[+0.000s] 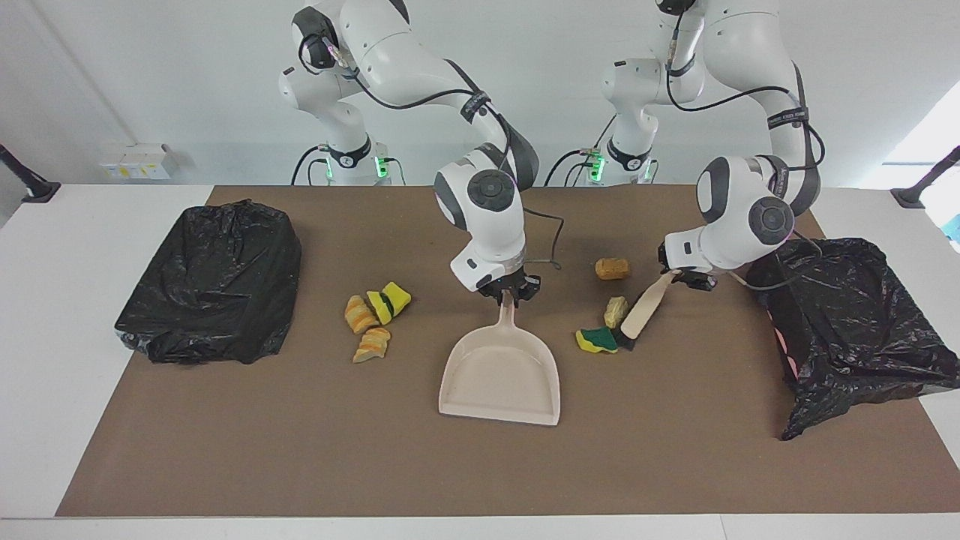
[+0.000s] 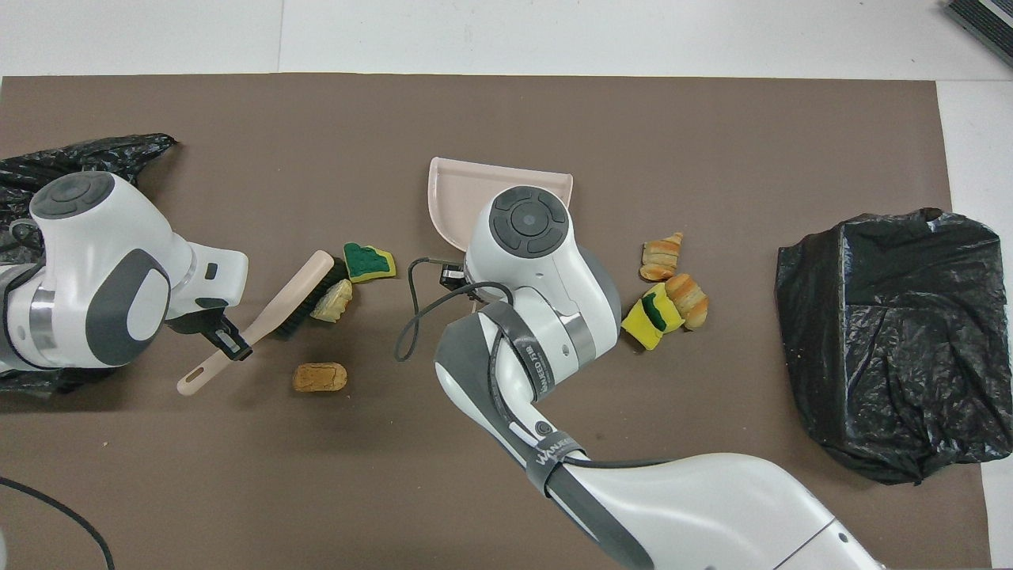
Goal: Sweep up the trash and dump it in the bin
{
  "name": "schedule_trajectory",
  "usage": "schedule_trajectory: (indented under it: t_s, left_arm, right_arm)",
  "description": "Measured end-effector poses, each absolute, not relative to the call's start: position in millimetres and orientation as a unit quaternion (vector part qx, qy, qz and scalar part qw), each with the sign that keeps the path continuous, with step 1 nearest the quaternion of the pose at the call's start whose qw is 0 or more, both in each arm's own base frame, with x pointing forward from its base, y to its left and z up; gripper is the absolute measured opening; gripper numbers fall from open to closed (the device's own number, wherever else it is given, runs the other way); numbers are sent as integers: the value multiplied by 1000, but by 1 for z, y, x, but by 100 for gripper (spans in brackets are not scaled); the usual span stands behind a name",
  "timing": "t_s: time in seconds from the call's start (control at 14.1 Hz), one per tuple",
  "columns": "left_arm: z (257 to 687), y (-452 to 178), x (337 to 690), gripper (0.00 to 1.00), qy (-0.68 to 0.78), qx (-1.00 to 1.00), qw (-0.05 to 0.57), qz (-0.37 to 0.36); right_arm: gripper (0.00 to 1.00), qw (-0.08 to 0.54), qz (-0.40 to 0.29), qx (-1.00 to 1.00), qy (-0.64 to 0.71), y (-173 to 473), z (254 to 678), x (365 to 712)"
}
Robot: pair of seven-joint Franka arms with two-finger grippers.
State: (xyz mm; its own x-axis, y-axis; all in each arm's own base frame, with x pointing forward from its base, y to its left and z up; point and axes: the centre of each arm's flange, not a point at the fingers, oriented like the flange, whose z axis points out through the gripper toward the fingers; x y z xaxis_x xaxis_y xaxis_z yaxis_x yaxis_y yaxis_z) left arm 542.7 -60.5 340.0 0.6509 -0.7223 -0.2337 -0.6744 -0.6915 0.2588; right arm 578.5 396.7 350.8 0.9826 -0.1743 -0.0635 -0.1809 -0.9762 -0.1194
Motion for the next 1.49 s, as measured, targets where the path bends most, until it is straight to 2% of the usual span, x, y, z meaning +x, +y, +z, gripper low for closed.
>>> schedule_trajectory:
  t_s: [0.21, 0.35, 0.57, 0.78, 0.92, 1.13, 1.35, 1.49]
  left_arm:
    - [353, -52, 549, 26, -362, 918, 70, -148]
    - [381, -48, 559, 26, -347, 927, 61, -126]
    - [400, -28, 560, 26, -288, 948, 57, -127]
    - [400, -27, 552, 26, -186, 970, 46, -148]
    - [397, -45, 542, 26, -140, 978, 29, -153]
    - [380, -68, 520, 26, -100, 987, 6, -123]
    - [368, -102, 488, 26, -86, 989, -20, -117]
    - [367, -128, 478, 26, -97, 988, -43, -109]
  right_arm:
    - [32, 67, 14, -997, -32, 393, 357, 580]
    - [32, 67, 3, -993, -96, 378, 374, 587]
    - [32, 60, 25, -980, -187, 337, 423, 586]
    - [32, 40, 62, -957, -279, 307, 467, 560]
    - [32, 21, 78, -932, -353, 299, 463, 537]
    - [32, 19, 93, -902, -420, 294, 429, 514]
    - [32, 18, 93, -886, -453, 301, 402, 504]
    - [32, 16, 89, -882, -462, 305, 393, 505]
